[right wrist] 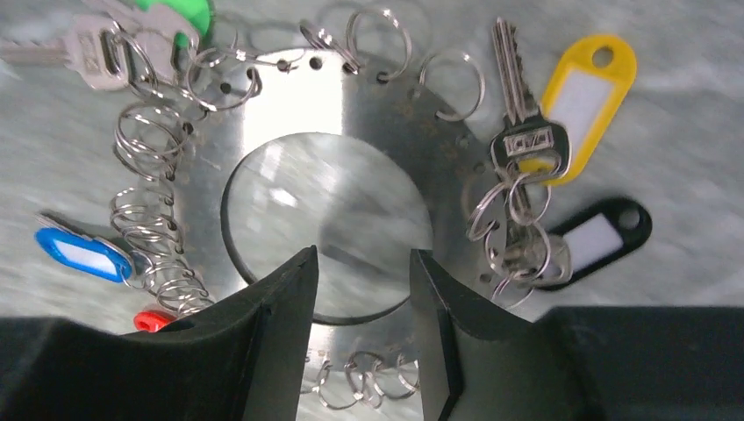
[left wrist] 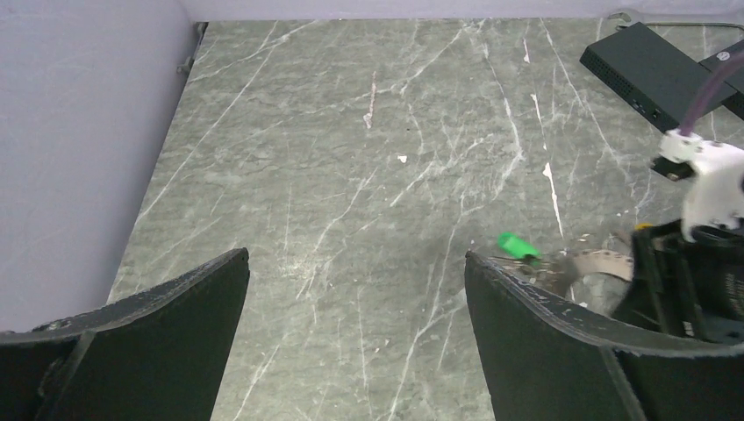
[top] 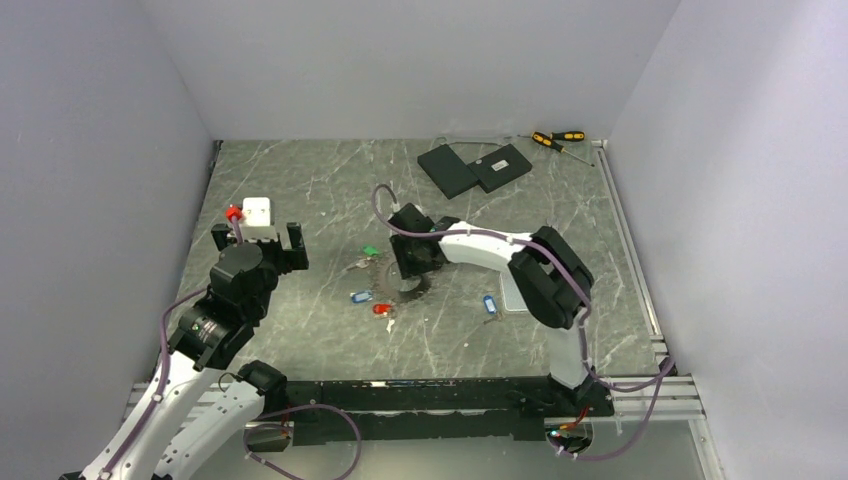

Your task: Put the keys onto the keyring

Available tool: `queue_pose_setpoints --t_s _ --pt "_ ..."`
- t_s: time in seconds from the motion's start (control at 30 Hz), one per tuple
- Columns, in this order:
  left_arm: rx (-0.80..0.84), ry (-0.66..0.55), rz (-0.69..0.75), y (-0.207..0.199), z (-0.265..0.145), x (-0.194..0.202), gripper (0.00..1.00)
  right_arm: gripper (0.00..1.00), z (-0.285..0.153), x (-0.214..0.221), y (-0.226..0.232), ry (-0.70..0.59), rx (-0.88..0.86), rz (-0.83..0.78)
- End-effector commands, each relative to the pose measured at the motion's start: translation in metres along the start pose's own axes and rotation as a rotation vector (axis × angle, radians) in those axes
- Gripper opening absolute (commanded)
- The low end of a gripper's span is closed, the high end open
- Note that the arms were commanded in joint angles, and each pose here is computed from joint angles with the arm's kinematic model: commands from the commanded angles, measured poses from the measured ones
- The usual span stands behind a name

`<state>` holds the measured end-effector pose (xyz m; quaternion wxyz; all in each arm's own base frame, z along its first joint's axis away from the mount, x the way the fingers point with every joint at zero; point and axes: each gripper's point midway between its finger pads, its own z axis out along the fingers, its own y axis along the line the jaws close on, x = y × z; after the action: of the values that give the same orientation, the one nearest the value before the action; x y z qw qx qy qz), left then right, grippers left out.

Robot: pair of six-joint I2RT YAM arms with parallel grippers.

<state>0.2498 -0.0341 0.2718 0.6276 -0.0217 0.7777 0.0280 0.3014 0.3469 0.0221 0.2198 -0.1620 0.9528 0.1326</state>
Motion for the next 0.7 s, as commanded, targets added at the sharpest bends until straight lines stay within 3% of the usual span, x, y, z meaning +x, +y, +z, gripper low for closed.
queue_pose_setpoints --t_s 0.0,0.17,0.37,0.67 --pt "-0.011 -0.025 -0.009 0.003 -0.001 -0.010 0.97 0.46 -0.038 0.003 -0.026 -0.022 0.070 -0.157" --pt "-0.014 -0.024 -0.009 0.004 -0.001 -0.010 0.97 0.48 -0.082 -0.027 -0.012 -0.170 0.003 -0.232" --pt "-0.014 -0.024 -0.010 0.004 -0.001 -0.009 0.97 0.53 -0.112 -0.029 -0.026 -0.364 -0.003 -0.286" --pt "0.002 -0.027 -0.013 0.001 -0.001 -0.010 0.97 0.52 -0.128 0.021 -0.028 -0.346 -0.135 -0.322"
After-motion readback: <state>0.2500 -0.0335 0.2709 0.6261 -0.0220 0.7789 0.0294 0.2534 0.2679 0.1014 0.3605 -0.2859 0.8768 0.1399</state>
